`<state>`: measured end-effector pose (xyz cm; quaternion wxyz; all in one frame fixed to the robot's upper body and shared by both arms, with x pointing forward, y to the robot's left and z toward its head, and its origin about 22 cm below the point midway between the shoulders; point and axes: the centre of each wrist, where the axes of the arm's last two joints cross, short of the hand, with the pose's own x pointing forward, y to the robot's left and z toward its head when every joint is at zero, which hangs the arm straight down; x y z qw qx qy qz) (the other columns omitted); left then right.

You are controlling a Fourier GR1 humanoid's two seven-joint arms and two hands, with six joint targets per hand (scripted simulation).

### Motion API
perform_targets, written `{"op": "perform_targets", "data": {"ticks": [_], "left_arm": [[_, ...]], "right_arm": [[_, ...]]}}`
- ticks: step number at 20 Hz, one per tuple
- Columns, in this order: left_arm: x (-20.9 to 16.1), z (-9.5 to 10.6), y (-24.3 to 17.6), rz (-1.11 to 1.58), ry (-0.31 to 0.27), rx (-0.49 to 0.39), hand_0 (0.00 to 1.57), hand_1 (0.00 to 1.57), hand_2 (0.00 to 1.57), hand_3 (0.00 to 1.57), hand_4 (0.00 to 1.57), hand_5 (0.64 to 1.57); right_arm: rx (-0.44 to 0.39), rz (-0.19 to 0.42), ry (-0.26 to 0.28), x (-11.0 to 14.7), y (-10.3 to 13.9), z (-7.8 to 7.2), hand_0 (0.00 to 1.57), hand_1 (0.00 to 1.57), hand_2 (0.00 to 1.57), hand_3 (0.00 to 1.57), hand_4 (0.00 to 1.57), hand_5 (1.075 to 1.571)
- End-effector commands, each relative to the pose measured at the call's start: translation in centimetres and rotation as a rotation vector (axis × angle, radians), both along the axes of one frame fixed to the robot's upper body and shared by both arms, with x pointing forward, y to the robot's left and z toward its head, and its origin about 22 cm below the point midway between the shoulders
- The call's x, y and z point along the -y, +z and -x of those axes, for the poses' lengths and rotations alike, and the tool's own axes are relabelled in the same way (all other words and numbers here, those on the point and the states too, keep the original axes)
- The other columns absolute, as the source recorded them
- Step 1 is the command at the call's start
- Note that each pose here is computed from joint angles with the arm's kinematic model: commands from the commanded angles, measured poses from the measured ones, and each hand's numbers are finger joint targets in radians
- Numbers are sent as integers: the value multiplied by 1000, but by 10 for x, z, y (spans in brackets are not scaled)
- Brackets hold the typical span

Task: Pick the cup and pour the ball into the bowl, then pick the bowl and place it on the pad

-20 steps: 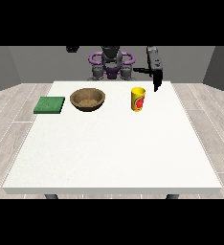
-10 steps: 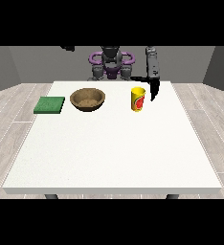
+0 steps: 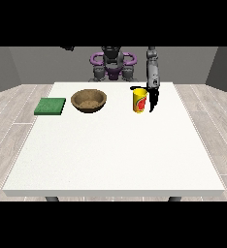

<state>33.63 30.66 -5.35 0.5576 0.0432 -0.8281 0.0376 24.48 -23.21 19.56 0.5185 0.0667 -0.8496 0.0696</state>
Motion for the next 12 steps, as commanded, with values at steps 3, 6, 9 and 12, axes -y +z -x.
{"op": "perform_targets", "data": {"ticks": [3,6,9,12], "left_arm": [[-25,-22,22,45,61,62,0,0,0,0,0,1439],[-26,7,-5,-238,169,100,1320,1320,1571,1571,965,1530],[-8,11,-21,-304,202,68,1317,1317,1571,1571,1039,1487],[4,14,-31,-319,205,51,1322,1322,1571,1571,1075,1484]], "right_arm": [[90,46,43,10,34,22,0,0,0,0,0,1566],[92,3,8,27,29,12,0,0,0,0,0,1562],[77,2,40,32,31,15,0,0,0,0,0,1559],[78,17,35,35,21,22,0,0,0,0,89,1561]]}}
